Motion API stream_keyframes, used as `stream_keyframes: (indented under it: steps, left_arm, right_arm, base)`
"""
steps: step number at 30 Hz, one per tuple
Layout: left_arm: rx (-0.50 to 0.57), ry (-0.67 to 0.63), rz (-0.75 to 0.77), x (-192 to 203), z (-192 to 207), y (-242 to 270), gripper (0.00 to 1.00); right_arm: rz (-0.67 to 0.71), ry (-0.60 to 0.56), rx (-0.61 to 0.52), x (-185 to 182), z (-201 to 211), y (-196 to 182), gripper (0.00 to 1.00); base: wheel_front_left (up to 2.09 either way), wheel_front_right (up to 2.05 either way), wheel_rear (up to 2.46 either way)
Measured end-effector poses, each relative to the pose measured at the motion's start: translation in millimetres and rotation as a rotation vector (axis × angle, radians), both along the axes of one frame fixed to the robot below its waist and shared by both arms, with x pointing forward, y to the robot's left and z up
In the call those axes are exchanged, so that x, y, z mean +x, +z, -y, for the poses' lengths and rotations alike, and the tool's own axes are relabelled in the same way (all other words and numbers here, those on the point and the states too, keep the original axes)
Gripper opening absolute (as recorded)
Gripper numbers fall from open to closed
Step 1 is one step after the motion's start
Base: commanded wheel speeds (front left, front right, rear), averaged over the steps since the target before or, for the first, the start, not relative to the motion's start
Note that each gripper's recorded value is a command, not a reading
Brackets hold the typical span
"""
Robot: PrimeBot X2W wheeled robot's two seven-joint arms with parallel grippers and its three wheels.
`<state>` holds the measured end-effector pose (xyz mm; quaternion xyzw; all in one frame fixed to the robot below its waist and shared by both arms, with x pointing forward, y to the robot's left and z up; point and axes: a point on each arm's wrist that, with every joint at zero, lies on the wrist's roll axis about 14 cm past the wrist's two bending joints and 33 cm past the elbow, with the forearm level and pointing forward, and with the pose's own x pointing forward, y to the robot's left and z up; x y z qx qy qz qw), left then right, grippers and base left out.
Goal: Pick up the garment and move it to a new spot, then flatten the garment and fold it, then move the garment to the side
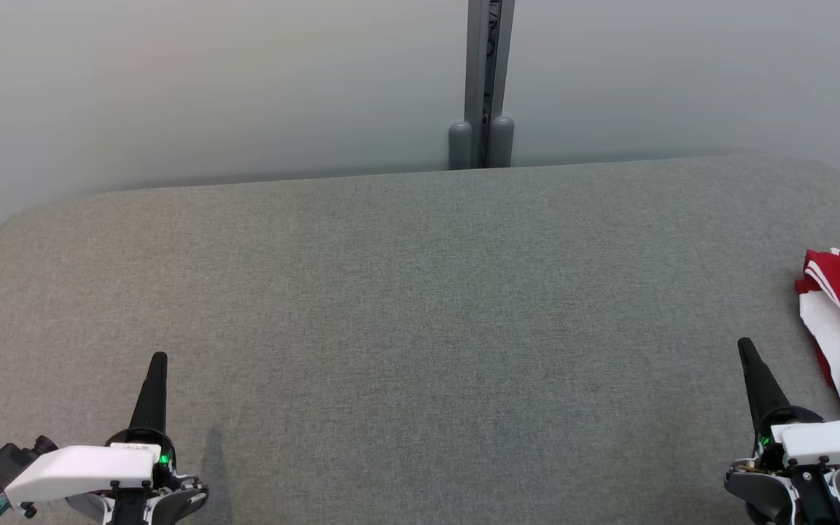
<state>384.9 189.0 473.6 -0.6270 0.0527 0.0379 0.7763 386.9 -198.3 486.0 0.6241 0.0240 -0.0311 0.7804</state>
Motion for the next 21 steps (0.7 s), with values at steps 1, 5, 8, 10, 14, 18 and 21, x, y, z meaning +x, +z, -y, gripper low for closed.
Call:
stream_keyframes:
  steps: [1, 5, 8, 10, 14, 18, 21]
  left_arm:
    - [-0.007, 0.001, 0.003, 0.1, -0.2, 0.8, 0.0]
    - [-0.041, 0.005, 0.021, 0.7, -1.5, 5.3, 0.0]
    - [-0.061, 0.008, 0.029, 0.8, -2.5, 7.6, 0.0]
    - [-0.077, 0.008, 0.034, 0.8, -3.0, 9.0, 0.0]
    - [-0.105, 0.011, 0.05, 0.9, -4.3, 12.7, 0.0]
    - [-0.131, 0.014, 0.062, 1.0, -5.5, 15.9, 0.0]
    - [-0.153, 0.016, 0.076, 1.6, -6.7, 19.6, 0.0]
  right_arm:
    - [0.003, 0.001, 0.008, 0.2, -0.2, 0.9, 0.0]
    - [0.014, 0.0, 0.039, 0.9, 0.1, 3.9, 0.0]
    - [0.02, 0.003, 0.063, 0.7, -0.2, 5.5, 0.0]
    - [0.025, 0.002, 0.078, 0.9, -0.2, 7.0, 0.0]
    - [0.035, 0.005, 0.108, 1.5, -0.5, 9.9, 0.0]
    - [0.044, 0.006, 0.137, 1.8, -0.2, 12.3, 0.0]
    - [0.049, 0.005, 0.159, 1.6, 0.2, 13.4, 0.0]
  base:
    - [0.0, 0.0, 0.0]
    - [0.0, 0.0, 0.0]
    - [0.0, 0.0, 0.0]
    - [0.0, 0.0, 0.0]
    - [0.0, 0.0, 0.0]
    - [0.0, 0.0, 0.0]
    - [0.0, 0.0, 0.0]
